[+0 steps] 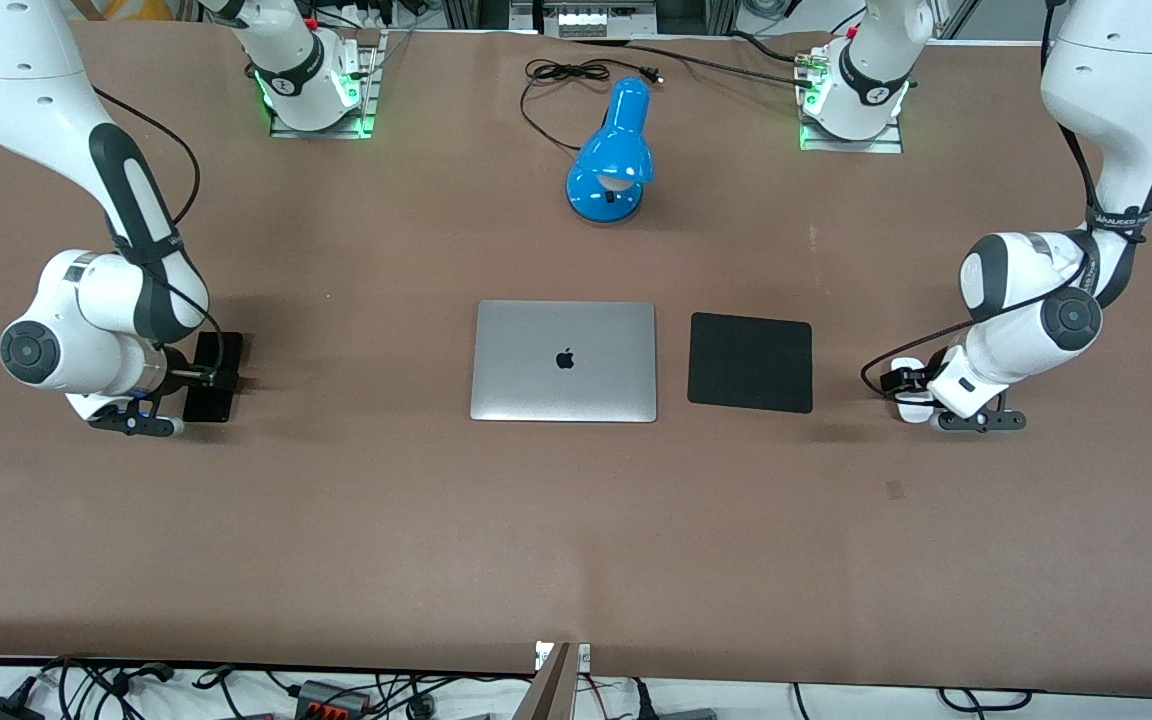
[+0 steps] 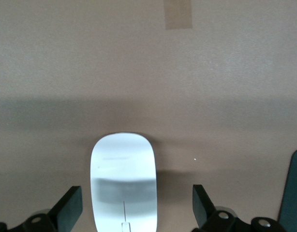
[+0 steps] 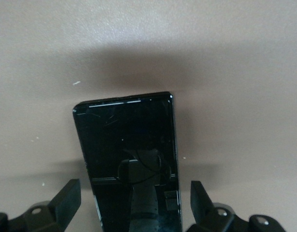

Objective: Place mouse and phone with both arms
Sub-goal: 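Close the right gripper on the phone while the left gripper grasps the mouse, then carry the phone beside the laptop while the left gripper sets mouse on pad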

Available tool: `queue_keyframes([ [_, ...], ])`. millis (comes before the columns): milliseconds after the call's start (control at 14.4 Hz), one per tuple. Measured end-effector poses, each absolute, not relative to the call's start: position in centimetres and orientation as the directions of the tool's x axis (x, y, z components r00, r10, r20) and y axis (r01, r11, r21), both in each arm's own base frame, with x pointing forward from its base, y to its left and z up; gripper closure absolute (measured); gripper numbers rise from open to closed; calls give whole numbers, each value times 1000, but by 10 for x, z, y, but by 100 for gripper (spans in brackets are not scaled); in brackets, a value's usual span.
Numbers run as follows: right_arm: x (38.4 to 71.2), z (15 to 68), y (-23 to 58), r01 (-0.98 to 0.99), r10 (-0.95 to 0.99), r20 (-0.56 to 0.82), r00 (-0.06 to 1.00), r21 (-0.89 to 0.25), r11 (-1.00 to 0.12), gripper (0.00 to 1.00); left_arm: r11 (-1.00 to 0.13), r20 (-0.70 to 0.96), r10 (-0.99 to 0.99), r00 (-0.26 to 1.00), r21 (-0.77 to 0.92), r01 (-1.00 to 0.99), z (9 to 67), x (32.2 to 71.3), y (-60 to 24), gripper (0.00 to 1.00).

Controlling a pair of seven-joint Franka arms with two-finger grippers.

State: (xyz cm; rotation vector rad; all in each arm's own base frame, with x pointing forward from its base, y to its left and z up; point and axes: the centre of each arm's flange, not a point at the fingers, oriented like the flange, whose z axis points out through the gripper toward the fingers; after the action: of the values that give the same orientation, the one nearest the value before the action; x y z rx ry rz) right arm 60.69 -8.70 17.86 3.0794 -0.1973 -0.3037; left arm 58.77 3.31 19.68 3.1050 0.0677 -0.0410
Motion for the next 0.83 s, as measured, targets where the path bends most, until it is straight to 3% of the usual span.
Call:
queue_keyframes([
  [348, 604, 170, -87, -122, -131, -206, 970, 54, -991, 0, -997, -22, 60, 998, 41, 61, 172, 585, 45, 4],
  [556, 604, 168, -88, -123, -131, -210, 969, 55, -991, 0, -997, -17, 60, 998, 41, 61, 172, 586, 48, 35],
  [834, 602, 165, -88, -123, -132, -217, 967, 55, -991, 0, -998, 2, 48, 999, 45, 48, 182, 591, 40, 38],
])
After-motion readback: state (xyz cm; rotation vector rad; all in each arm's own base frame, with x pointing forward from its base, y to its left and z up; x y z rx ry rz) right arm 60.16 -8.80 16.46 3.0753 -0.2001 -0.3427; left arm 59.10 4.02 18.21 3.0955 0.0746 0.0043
